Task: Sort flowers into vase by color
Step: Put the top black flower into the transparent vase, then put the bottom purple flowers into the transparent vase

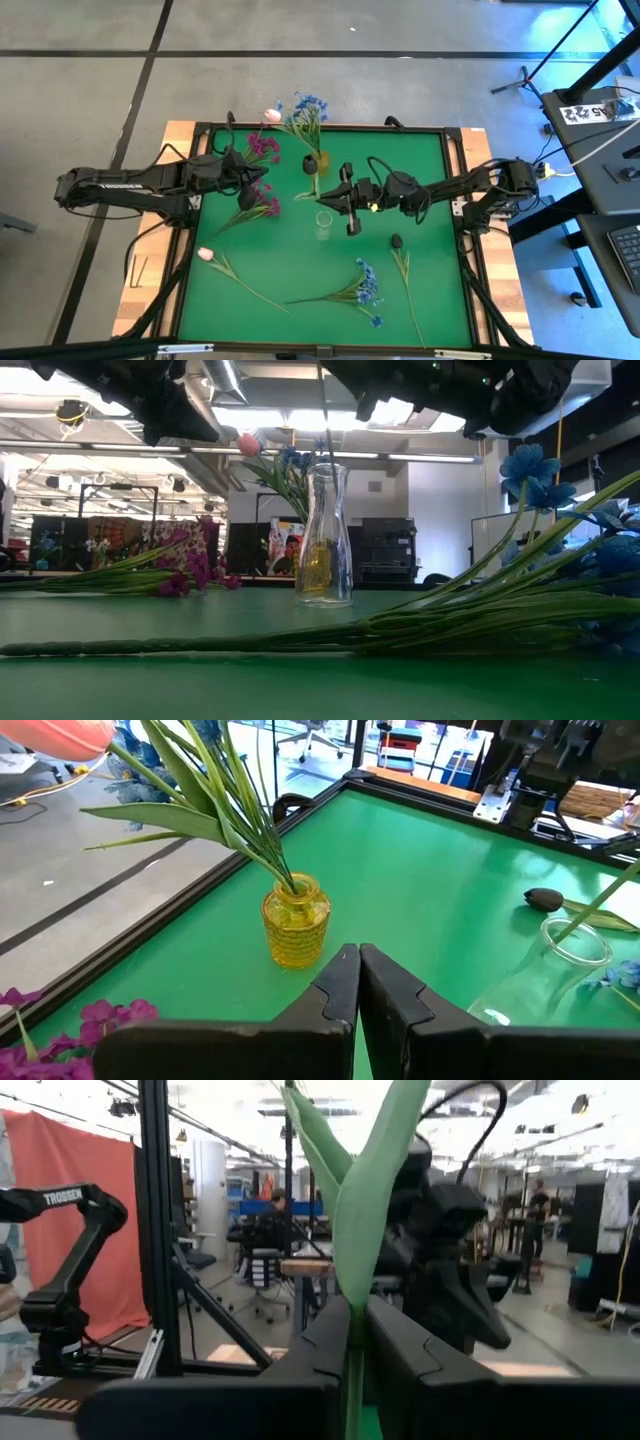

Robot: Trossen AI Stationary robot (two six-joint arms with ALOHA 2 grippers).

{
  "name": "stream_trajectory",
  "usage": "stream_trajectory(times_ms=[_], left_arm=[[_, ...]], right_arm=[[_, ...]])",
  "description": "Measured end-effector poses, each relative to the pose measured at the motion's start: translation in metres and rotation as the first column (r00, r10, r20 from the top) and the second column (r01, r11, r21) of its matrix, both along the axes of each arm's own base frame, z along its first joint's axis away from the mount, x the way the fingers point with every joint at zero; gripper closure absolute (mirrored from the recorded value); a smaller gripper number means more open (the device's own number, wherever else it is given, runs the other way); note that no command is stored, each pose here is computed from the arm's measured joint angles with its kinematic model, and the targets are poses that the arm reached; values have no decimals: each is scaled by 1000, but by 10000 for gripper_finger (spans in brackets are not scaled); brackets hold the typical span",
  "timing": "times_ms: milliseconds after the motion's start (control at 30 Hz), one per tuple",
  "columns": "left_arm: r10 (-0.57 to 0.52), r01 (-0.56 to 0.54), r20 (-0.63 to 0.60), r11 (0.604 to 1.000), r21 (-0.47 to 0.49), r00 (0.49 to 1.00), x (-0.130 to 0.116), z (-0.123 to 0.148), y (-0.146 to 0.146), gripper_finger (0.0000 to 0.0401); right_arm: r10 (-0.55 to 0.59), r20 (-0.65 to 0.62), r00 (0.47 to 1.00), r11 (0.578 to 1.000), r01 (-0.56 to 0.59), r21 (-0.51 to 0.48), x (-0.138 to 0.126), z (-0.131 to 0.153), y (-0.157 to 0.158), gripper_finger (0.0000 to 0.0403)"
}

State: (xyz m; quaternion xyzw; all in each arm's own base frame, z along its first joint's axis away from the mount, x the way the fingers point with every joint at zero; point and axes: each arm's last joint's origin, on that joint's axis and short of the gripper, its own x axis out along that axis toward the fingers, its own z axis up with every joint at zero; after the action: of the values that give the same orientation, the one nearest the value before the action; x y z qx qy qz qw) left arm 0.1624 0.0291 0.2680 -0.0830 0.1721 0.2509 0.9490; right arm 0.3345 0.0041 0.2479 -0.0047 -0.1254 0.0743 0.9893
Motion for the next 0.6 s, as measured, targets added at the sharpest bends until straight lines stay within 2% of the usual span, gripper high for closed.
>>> stream_trajectory(times_ms=[267,500,600], left_arm=[[-1,1,-1,1000,0,1000,0,0,0,395],[0,0,-1,1000,-1,1000,0,0,0,395],[0,0,-1,1000,-2,1000,0,0,0,395]], right_arm=[[3,-68,998,1000,-2,12,1,-6,0,324],[-36,-235,971,999,40,13,3,-22,-1,294],[-48,-262,964,999,53,11,3,-25,-2,279]])
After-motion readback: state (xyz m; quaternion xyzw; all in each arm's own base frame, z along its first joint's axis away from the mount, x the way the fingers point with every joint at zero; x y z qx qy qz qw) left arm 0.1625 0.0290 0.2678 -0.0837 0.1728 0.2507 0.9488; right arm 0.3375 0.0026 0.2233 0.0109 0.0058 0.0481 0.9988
